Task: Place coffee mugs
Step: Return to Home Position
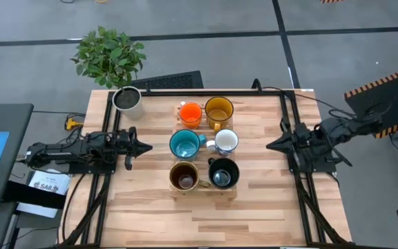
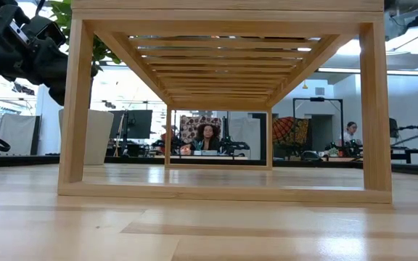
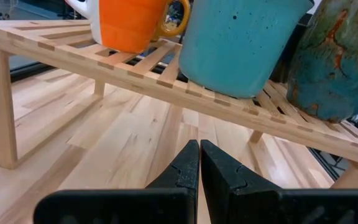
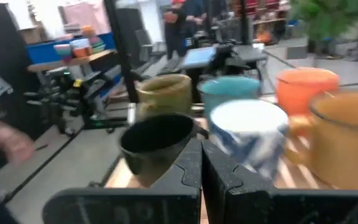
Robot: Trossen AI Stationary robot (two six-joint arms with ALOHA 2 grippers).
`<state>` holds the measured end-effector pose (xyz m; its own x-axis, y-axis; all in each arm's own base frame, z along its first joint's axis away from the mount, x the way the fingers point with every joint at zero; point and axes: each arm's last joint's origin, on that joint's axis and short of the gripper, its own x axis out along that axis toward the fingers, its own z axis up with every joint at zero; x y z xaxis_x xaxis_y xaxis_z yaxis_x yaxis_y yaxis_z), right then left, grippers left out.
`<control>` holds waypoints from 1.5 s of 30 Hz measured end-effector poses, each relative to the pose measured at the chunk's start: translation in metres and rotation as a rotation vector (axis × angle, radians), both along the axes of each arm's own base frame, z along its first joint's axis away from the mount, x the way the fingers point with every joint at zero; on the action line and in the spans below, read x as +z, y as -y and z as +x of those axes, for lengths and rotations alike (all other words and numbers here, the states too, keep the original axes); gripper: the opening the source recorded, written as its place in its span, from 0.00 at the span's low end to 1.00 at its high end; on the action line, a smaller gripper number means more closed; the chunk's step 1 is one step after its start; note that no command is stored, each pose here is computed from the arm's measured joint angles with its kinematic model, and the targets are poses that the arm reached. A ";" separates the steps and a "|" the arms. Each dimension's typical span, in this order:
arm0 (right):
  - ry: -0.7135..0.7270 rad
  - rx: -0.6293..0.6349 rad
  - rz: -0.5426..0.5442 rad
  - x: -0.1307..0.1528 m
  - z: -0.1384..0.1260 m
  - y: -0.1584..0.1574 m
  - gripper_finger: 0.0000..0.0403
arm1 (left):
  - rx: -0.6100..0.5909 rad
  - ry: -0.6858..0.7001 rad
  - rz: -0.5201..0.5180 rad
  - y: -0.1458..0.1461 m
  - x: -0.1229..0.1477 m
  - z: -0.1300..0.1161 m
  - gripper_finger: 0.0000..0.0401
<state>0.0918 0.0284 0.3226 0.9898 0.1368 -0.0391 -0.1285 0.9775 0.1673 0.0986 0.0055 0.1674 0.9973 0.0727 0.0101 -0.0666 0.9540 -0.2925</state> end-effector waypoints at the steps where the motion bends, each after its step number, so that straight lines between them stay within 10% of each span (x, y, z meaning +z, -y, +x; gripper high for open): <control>1: 0.005 -0.013 0.001 -0.008 -0.003 0.002 0.05 | 0.000 0.000 0.000 0.000 0.000 0.000 0.00; 9: 0.241 -0.093 0.081 -0.055 -0.035 0.020 0.05 | 0.000 0.000 0.000 0.000 0.000 0.000 0.00; 21: 0.375 -0.075 0.071 -0.106 -0.002 0.019 0.05 | 0.000 -0.002 0.000 0.000 0.000 0.000 0.00; 45: 0.057 -0.208 -0.061 -0.155 0.005 0.036 0.05 | -0.001 -0.003 0.000 0.000 0.000 0.000 0.00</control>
<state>0.0972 -0.0077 0.1680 0.9973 -0.0719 0.0153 0.0699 0.9920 0.1051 0.0986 0.0055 0.1672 0.9974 0.0721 0.0074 -0.0668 0.9540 -0.2924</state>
